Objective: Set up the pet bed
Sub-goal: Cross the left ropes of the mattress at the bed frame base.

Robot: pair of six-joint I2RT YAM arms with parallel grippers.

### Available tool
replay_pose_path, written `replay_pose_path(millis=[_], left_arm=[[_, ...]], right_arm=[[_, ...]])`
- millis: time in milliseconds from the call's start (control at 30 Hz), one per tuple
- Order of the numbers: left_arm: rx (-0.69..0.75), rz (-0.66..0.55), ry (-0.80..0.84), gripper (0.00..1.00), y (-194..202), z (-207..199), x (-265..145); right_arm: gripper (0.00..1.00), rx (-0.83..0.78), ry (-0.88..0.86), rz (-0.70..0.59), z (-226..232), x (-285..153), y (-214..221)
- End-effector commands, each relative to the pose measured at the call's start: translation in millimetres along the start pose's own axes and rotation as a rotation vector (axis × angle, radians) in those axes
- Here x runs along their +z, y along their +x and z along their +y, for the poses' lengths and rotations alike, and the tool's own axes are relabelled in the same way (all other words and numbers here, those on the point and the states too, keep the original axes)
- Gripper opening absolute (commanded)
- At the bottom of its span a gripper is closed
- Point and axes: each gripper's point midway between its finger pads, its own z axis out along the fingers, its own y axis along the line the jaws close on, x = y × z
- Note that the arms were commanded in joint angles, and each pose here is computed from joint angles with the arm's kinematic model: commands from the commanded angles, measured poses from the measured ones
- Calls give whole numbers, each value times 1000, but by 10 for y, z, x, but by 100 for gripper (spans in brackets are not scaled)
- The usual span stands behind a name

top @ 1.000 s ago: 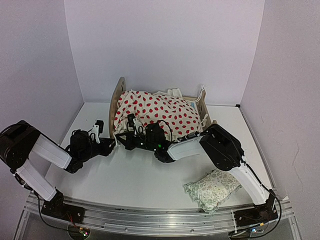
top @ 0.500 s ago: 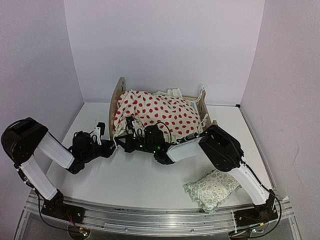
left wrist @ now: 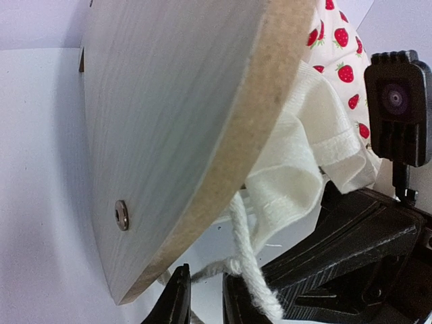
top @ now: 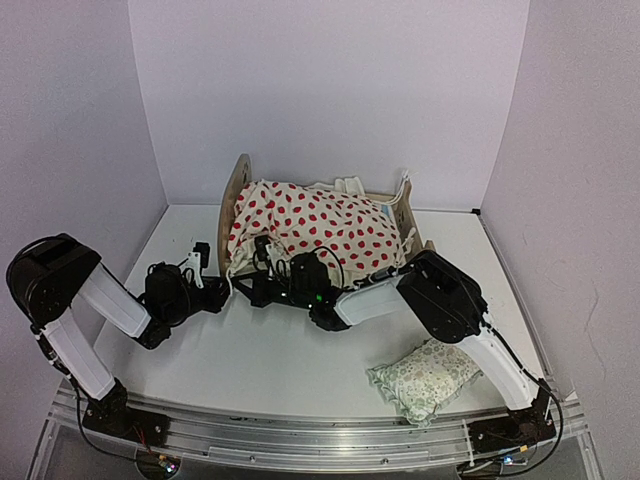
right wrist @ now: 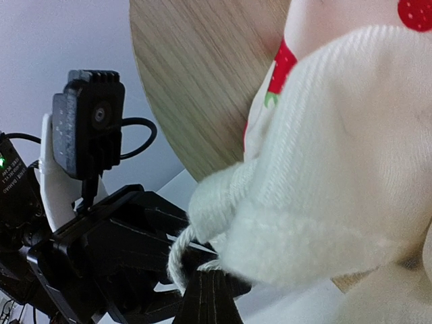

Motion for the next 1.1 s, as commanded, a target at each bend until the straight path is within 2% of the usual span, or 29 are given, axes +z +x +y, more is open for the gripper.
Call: replay_pose_path(millis=[0, 133, 333, 400, 467, 533, 600, 700, 800, 933, 1067], left_arm=[[35, -133, 58, 13, -376, -184, 44], [41, -145, 63, 1, -395, -202, 34], [47, -144, 65, 0, -393, -214, 20], [46, -144, 61, 0, -387, -205, 7], [44, -143, 57, 0, -389, -201, -1], [38, -136, 50, 0, -379, -190, -2], [35, -136, 49, 0, -386, -192, -13], [36, -131, 46, 0, -388, -191, -23], [37, -127, 43, 0, -378, -185, -25], [41, -108, 41, 0, -355, -184, -11], [47, -57, 23, 4, -293, -153, 38]], right_arm=[[0, 11, -37, -6, 207, -15, -123], [0, 21, -45, -5, 221, -16, -120], [0, 11, -40, -20, 249, -40, -187], [3, 5, -34, -28, 257, -47, -219], [11, -5, -29, -36, 265, -60, -257], [28, -15, -17, -43, 267, -86, -290], [34, -31, 2, -52, 272, -130, -328], [31, -52, 30, -64, 261, -186, -372], [22, -54, 38, -69, 235, -185, -380], [22, -48, 68, -62, 167, -206, -326], [23, -44, 221, -36, -85, -374, -227]])
